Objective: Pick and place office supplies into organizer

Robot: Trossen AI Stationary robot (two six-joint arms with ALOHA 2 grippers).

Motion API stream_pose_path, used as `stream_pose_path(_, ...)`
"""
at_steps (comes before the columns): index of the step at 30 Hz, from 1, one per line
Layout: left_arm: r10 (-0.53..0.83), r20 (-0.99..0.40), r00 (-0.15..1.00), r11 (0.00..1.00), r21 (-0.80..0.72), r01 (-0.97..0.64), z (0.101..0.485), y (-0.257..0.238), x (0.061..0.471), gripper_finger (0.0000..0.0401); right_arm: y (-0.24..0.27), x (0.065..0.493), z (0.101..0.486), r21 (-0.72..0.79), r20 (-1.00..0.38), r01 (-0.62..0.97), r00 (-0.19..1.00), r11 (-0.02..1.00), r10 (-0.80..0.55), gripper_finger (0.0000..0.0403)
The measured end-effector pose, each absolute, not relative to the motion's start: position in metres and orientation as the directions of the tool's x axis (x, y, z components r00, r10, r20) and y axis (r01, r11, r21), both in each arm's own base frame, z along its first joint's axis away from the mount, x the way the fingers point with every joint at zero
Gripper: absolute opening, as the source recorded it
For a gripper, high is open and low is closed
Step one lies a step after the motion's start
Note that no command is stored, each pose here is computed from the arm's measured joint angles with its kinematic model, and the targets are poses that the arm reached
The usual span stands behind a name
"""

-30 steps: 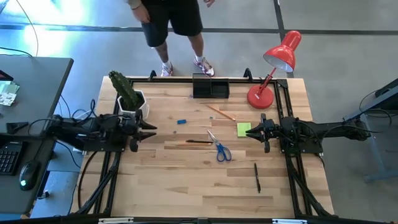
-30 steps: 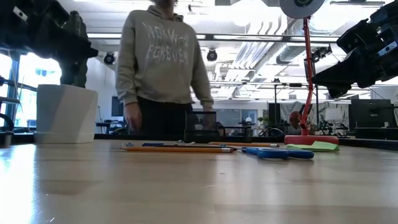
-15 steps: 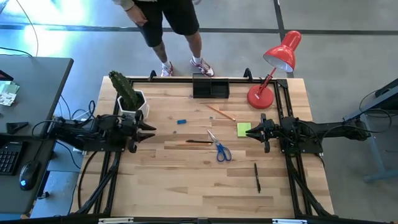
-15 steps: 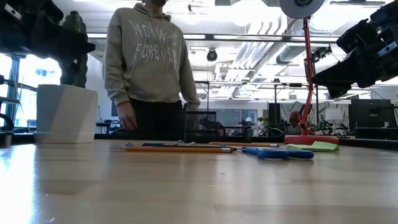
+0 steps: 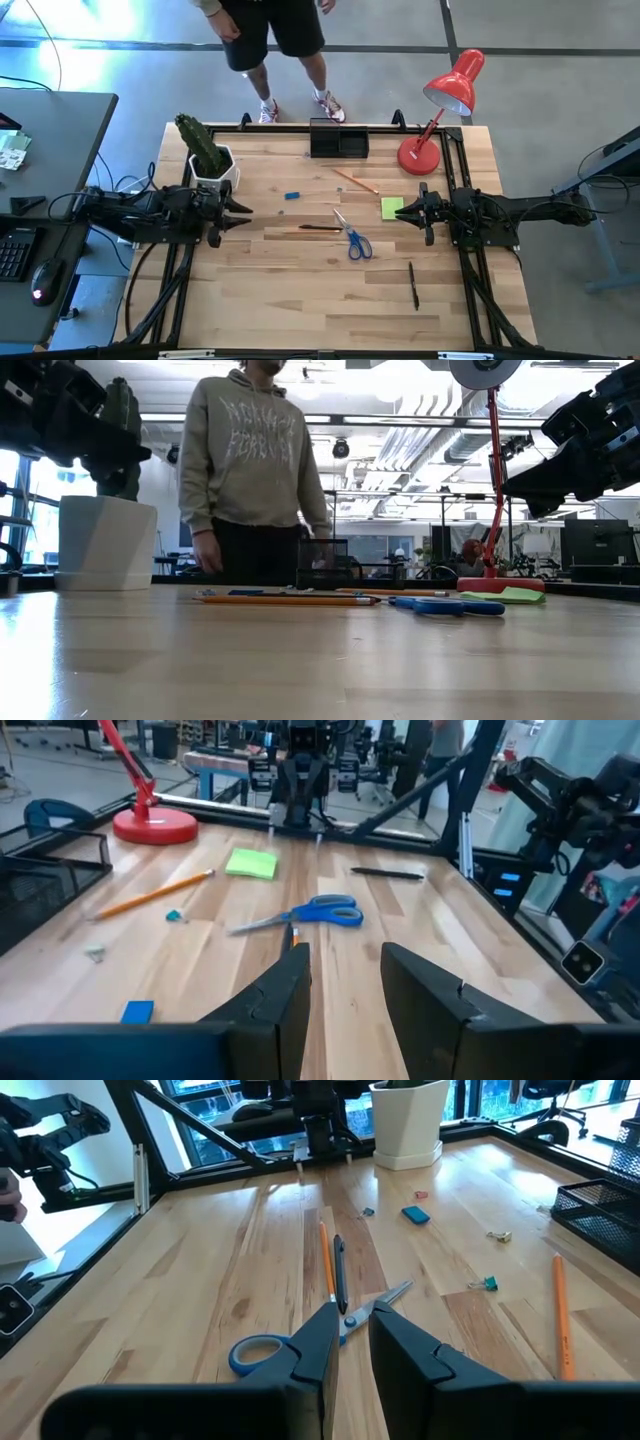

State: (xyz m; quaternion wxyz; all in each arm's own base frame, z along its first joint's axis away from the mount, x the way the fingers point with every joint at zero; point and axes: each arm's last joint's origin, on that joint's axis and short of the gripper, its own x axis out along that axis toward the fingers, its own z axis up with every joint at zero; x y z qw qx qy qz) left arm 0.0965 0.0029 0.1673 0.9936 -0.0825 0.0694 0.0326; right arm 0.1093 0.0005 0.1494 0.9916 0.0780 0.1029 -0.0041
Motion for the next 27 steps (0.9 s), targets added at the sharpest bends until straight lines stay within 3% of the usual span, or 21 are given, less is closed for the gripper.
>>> stream_pose_path(27,0.055,-0.146,0.988,0.985,-0.154,-0.078,0.1672,0.0029,0.0967,0.0111,0.0006,0.1093,0.1494,0.154,-0.205,0.024,0.979,0.988,0.008,0.0053)
